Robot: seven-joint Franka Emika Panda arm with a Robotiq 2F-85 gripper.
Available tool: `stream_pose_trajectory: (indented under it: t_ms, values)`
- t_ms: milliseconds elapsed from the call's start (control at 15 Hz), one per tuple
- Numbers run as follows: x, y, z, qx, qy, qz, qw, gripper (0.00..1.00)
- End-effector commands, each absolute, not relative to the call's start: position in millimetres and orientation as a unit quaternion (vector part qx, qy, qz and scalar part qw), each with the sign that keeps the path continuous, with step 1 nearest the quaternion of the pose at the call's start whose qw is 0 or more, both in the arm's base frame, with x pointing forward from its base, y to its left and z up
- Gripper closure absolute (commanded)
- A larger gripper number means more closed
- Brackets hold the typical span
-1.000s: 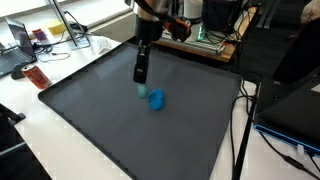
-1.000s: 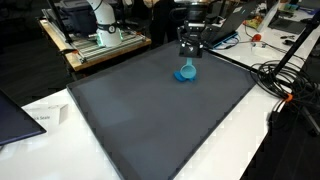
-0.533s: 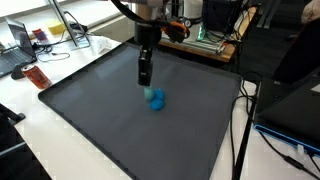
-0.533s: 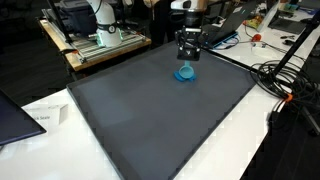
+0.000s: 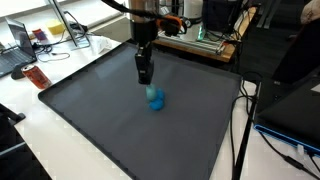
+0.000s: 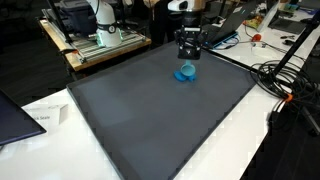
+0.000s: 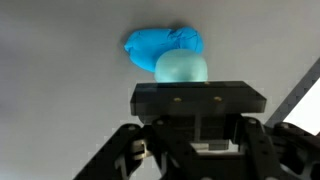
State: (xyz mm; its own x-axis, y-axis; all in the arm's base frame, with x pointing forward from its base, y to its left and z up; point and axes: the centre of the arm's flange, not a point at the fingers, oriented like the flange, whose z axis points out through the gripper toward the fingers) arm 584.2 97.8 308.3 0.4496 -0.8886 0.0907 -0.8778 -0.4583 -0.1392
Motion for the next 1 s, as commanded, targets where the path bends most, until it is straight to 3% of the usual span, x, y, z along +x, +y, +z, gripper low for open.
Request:
stream_pose_trajectory:
  t_ms: [0, 933]
  values:
    - [602.2, 91.7, 332.7, -0.845, 0.531, -0.050, 0.044, 0.72]
    - [617.6, 71.9, 342.4, -0.839, 0.540, -0.057, 0.044, 0.72]
